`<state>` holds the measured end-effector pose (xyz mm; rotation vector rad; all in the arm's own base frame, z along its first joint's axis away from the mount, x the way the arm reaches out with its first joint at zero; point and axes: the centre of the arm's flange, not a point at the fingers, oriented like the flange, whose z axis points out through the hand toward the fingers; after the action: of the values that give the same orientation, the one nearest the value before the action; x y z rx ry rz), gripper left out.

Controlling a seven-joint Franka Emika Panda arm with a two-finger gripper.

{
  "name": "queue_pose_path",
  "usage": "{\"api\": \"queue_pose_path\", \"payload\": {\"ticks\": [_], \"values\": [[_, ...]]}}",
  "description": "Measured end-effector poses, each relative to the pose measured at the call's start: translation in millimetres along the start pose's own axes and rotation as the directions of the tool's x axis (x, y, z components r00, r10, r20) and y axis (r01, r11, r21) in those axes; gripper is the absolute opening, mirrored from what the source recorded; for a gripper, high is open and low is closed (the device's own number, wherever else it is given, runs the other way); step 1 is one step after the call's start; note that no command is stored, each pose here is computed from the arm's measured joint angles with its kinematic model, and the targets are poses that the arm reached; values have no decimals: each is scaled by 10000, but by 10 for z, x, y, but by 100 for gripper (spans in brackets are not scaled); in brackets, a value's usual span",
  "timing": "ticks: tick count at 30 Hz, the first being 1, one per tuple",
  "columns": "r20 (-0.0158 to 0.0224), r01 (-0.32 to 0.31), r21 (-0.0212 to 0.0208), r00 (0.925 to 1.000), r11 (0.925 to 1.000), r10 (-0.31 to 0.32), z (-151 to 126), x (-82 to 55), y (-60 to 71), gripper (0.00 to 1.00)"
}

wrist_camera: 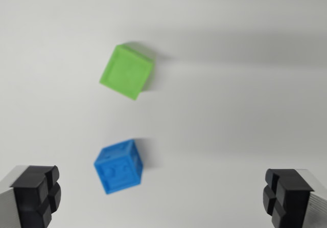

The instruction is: Stack cube

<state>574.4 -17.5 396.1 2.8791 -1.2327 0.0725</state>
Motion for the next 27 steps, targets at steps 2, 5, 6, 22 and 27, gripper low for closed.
{"api": "queue_pose_path", "payload": {"ticks": [2, 5, 6, 22, 27], "values": [[12, 35, -7, 10000, 10000, -35, 33, -23, 8, 100], [27, 114, -11, 9999, 9999, -114, 98, -69, 25, 100], [34, 142, -13, 9999, 9999, -142, 121, -84, 31, 100], [137, 627, -40, 9979, 9980, -627, 524, -377, 141, 100], [176, 791, -49, 9967, 9969, -790, 666, -481, 180, 100]]}}
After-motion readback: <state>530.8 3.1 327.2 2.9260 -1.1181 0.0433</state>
